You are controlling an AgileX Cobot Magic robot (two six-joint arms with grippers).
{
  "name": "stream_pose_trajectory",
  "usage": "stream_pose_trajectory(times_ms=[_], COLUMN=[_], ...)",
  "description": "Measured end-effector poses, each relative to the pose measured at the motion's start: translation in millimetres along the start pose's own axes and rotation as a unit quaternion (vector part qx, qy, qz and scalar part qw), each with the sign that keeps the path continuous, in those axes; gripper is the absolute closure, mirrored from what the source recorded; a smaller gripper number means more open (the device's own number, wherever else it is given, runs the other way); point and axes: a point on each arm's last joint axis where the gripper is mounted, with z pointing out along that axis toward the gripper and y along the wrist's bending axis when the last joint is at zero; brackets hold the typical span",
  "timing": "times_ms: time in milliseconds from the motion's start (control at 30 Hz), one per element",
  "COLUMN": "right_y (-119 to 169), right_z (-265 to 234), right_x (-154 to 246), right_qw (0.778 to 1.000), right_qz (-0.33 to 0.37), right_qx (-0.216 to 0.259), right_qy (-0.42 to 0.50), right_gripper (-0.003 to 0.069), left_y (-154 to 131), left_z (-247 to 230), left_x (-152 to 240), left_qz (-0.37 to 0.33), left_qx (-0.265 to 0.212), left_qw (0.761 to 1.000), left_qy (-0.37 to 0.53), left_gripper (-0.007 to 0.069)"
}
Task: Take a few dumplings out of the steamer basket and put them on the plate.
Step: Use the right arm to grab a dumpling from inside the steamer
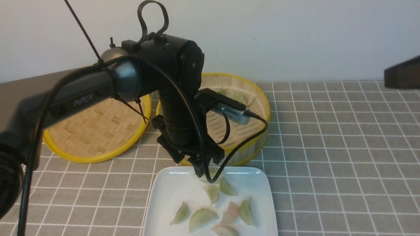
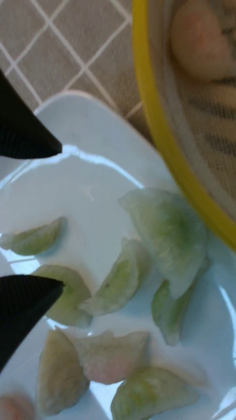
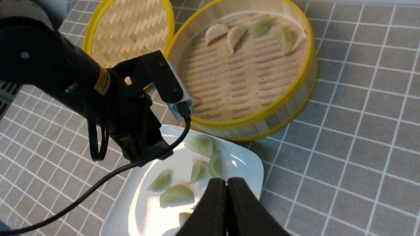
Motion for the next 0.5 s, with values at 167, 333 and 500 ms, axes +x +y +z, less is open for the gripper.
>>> stream_pose_trajectory(times_ms=[167,333,500], right_y=[5.2,8.7,-2.9], right_z=[55.4,118.4,202.1], right_x=[-32.3,-57.4,-77.1], right_qw=[0.997,0.989,0.98], right_qz=[-0.051,-0.102,-0.134], right_qx=[-0.015,-0.006,0.013], right_qy=[0.056,0.107,0.145], right_gripper=[0.0669,0.0669,0.0654], left_y=[6.3,10.3,6.8], left_z=[-43.4,-108.4,-176.9], left_x=[10.7,36.5,92.5], left_qz=[-0.014,-0.039,-0.053], left_qx=[-0.043,-0.041,-0.039], left_qw=[0.998,0.99,0.973], left_qy=[-0.05,-0.132,-0.221], left_gripper=[0.0565,0.0627,0.063])
